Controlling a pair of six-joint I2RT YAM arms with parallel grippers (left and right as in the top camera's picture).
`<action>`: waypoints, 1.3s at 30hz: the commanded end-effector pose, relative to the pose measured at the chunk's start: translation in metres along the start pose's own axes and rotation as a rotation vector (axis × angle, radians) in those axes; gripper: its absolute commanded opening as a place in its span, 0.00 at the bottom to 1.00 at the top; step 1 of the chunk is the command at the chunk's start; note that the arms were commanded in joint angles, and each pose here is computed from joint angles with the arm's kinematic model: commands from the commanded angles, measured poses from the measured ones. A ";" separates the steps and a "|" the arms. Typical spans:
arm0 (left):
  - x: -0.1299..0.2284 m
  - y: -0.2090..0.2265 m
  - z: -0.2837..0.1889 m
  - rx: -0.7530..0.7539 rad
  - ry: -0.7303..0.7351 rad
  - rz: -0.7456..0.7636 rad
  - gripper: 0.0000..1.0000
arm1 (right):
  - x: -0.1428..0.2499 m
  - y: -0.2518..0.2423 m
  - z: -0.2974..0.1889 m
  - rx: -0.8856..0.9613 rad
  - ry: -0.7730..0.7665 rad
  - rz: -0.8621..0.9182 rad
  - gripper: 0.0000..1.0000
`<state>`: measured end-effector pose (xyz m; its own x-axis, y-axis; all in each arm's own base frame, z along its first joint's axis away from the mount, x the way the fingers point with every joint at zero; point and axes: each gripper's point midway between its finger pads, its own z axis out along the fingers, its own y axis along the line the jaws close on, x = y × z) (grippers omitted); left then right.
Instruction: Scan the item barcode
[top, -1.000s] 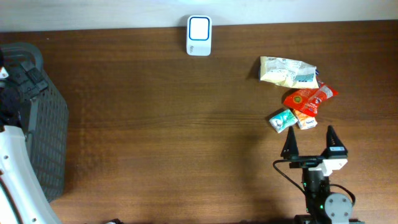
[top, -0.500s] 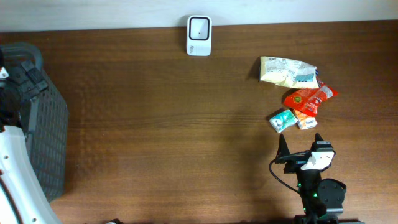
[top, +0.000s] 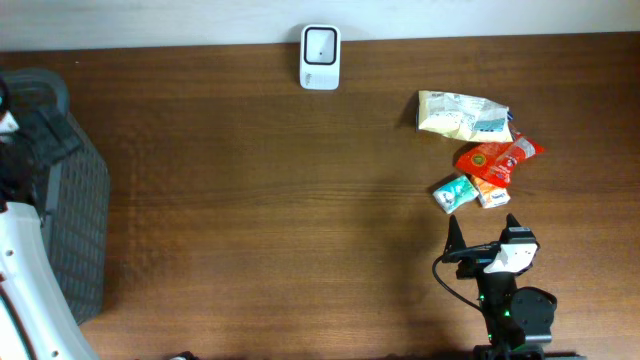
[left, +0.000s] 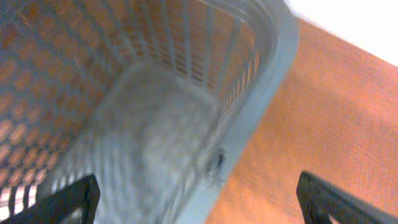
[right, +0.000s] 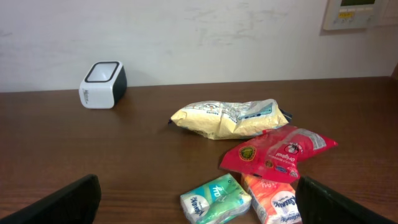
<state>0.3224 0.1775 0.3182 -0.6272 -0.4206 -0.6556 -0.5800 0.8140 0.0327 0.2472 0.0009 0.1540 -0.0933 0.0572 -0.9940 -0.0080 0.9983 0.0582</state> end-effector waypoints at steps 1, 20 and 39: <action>0.009 -0.010 0.000 0.066 0.044 -0.009 0.99 | 0.005 0.004 0.001 -0.021 0.014 0.004 0.99; 0.121 -0.036 -0.060 0.358 -0.456 0.088 0.99 | 0.005 0.004 0.001 -0.021 0.014 0.004 0.99; 0.187 -0.071 0.040 0.471 -0.773 0.131 0.99 | 0.004 0.004 0.001 -0.021 0.013 0.004 0.99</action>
<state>0.2678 0.0610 0.1760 -0.0256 -0.0719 -0.9971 -0.1509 0.9863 -0.0672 0.2473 0.0015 0.1529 -0.0981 0.0580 -0.9935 -0.0111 0.9982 0.0594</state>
